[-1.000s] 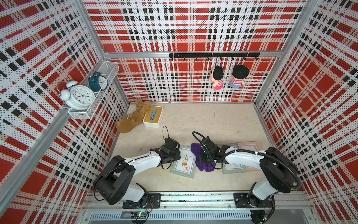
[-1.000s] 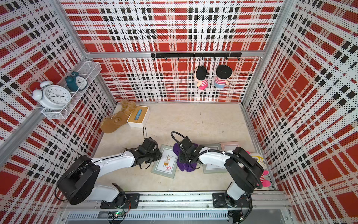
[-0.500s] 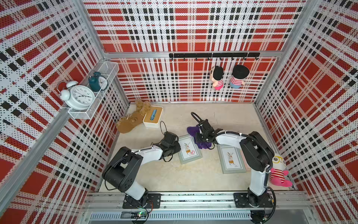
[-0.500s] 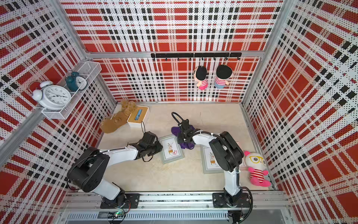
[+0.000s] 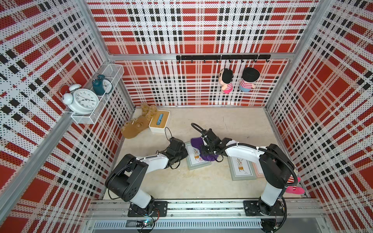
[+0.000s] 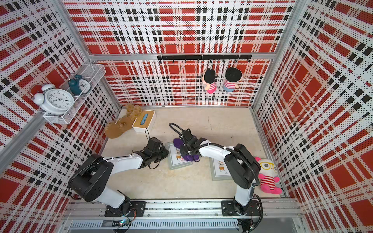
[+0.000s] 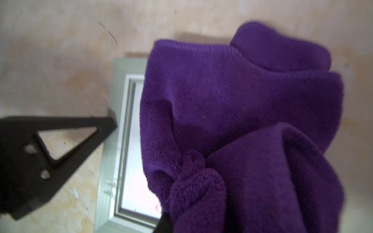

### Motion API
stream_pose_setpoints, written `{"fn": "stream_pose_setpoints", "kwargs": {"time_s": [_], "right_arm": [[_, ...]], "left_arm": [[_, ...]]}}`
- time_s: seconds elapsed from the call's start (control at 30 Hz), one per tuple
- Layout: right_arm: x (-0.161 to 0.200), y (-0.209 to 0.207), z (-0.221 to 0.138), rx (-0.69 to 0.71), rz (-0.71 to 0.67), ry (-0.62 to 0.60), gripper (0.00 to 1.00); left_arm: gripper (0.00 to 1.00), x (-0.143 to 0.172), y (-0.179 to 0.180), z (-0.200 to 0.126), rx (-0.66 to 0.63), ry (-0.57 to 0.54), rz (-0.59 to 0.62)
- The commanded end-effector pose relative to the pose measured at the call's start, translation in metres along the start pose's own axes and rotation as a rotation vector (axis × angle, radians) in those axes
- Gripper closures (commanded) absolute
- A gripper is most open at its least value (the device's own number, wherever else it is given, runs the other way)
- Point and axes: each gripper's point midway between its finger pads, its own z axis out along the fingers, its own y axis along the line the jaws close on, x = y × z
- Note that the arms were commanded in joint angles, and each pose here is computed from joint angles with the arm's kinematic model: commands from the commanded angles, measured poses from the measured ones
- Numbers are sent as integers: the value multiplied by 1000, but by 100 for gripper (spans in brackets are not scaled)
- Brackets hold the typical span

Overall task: Wipe the picture frame with a cloth
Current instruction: Wipe the dirt from the picture frame.

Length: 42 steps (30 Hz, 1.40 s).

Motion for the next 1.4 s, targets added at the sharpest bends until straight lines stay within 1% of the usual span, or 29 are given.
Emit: {"fn": "stream_pose_setpoints", "kwargs": {"time_s": [0.0,0.1,0.17,0.23,0.3,0.37,0.4,0.47,0.5,0.57,0.63,0.8,0.83,0.87,0.93,0.97,1.03,1.07,1.13,1.2,1.27,1.3,1.37], "right_arm": [[34,-16,-7,36,87,62,100],[51,-24,-8,43,106,80,100],[48,-33,0,86,100,73,100],[28,-43,13,113,97,55,100],[0,-51,24,117,99,27,100],[-30,-49,36,103,101,-3,100],[-45,-46,41,101,69,-13,100],[-61,-41,48,103,48,-16,100],[-63,-40,52,98,45,-11,100],[-53,-38,52,79,47,7,100],[-30,-40,45,76,52,31,100],[54,-36,11,33,25,137,100],[65,-35,5,27,16,151,100],[75,-36,0,20,46,161,100],[75,-40,-6,23,55,140,100],[68,-44,-6,35,47,118,100],[39,-58,-3,89,75,72,100],[15,-66,-4,119,67,31,100],[-32,-73,-3,132,102,-59,100],[-80,-53,-2,57,66,-151,100],[-114,-21,0,-50,29,-211,100],[-121,-7,6,-98,9,-213,100],[-127,15,24,-132,-19,-203,100]], "left_arm": [[83,45,60,7,-205,135,-6],[84,50,64,8,-217,148,2],[84,52,67,9,-225,155,7],[84,56,70,9,-233,170,16],[84,59,71,10,-232,185,35],[84,60,72,10,-248,189,51],[84,60,73,10,-255,190,56],[83,60,73,9,-258,188,61],[83,59,74,9,-264,187,61],[84,59,77,9,-272,185,52],[84,61,79,9,-279,188,44],[84,63,83,9,-293,181,16],[84,64,84,8,-295,179,12],[84,64,85,8,-295,176,8],[84,65,84,9,-288,178,5],[84,66,84,9,-284,182,5],[84,66,81,10,-270,186,11],[84,66,79,11,-263,188,15],[84,64,75,12,-248,186,29],[84,63,71,12,-227,185,40],[84,62,68,13,-215,192,45],[84,63,68,13,-214,195,46],[84,62,68,14,-214,196,48]]}}
